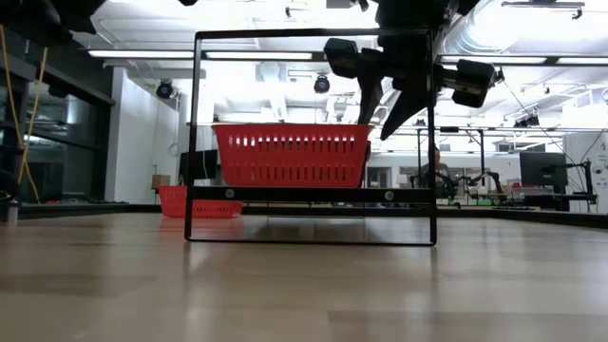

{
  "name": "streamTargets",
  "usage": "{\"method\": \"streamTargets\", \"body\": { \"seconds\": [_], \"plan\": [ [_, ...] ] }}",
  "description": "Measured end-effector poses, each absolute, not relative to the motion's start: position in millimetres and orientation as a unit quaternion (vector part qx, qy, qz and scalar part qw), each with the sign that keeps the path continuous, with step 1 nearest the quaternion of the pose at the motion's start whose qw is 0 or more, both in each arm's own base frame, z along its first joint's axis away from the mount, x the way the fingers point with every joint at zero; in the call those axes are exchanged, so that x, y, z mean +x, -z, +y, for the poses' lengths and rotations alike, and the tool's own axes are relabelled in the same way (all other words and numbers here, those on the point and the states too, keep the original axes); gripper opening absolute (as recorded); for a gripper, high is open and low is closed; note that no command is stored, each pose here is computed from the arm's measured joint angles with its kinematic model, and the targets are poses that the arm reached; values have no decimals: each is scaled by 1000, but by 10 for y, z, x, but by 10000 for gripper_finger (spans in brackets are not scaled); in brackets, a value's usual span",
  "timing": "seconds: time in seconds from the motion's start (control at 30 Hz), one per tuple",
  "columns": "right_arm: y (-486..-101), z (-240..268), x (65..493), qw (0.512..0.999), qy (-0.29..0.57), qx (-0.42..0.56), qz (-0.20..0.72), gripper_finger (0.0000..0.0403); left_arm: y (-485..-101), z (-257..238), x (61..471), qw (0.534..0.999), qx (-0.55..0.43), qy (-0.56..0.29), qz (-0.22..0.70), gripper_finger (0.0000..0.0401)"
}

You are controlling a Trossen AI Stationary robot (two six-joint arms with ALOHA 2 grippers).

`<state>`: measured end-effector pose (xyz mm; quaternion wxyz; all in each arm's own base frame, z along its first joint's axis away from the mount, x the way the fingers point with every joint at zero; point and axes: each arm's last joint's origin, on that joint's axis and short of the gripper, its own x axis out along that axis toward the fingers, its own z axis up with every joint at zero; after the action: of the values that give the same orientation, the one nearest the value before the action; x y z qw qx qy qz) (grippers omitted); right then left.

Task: Stack baskets on shelf by color
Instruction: Put the top right red bin on the shelf, then stack the top red bin on the red bin on the shelf

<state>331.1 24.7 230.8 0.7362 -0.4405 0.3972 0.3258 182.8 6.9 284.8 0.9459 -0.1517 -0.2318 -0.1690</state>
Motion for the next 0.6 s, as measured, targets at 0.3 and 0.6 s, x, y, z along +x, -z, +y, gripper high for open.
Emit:
{"method": "streamTargets", "body": {
  "seconds": [0.3, 0.6],
  "plan": [
    [-2595, 159, 3121, 754, -271, -438, 408, 117, -2828, 77, 1839, 950, -146, 162, -223, 1],
    [-3020, 2, 2808, 839, -166, -326, 401, 81, -2631, 126, 1931, 984, -99, 62, -137, 1]
  ]
}}
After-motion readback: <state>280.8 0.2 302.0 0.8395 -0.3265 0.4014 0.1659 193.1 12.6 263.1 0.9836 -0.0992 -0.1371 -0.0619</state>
